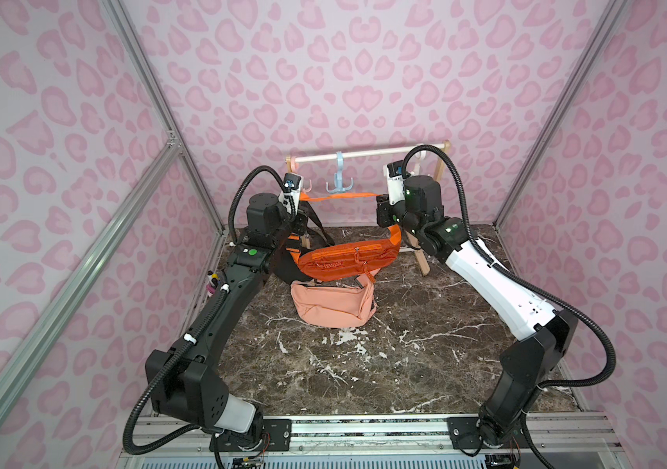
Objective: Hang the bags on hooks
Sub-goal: Hang the bag on the hook.
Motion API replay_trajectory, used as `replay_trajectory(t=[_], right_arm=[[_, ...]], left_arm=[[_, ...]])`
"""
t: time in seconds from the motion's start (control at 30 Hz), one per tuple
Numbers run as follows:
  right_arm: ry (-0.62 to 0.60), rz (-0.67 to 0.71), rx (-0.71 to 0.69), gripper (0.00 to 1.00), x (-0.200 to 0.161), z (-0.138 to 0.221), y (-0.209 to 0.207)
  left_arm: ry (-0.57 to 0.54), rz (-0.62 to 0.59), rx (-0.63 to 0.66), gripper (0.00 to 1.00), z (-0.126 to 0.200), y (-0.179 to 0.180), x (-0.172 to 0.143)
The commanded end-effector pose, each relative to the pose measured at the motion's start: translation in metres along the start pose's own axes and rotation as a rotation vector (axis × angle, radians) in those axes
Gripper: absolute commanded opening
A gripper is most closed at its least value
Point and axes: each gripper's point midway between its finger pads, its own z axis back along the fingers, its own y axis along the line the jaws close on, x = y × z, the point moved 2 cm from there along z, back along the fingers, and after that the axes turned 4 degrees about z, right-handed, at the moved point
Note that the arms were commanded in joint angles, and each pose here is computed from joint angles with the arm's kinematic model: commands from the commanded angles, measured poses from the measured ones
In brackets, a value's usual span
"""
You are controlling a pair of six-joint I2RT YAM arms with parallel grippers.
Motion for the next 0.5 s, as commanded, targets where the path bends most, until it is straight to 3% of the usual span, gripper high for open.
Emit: replay_trajectory(t=[0.0,0.47], right_arm=[[0.012,-0.003,-0.072,0.00,-0.002,-0.012,-0.014],[0.039,-0.036,-0.081,0.00,-0.009,-0.056,-0.029]], left_arm=[[0.011,0.049,0.098,0.03,-0.007,0.022,0.004],[0.066,0.053,0.127,0.03,-0.040,0.027,-0.009]])
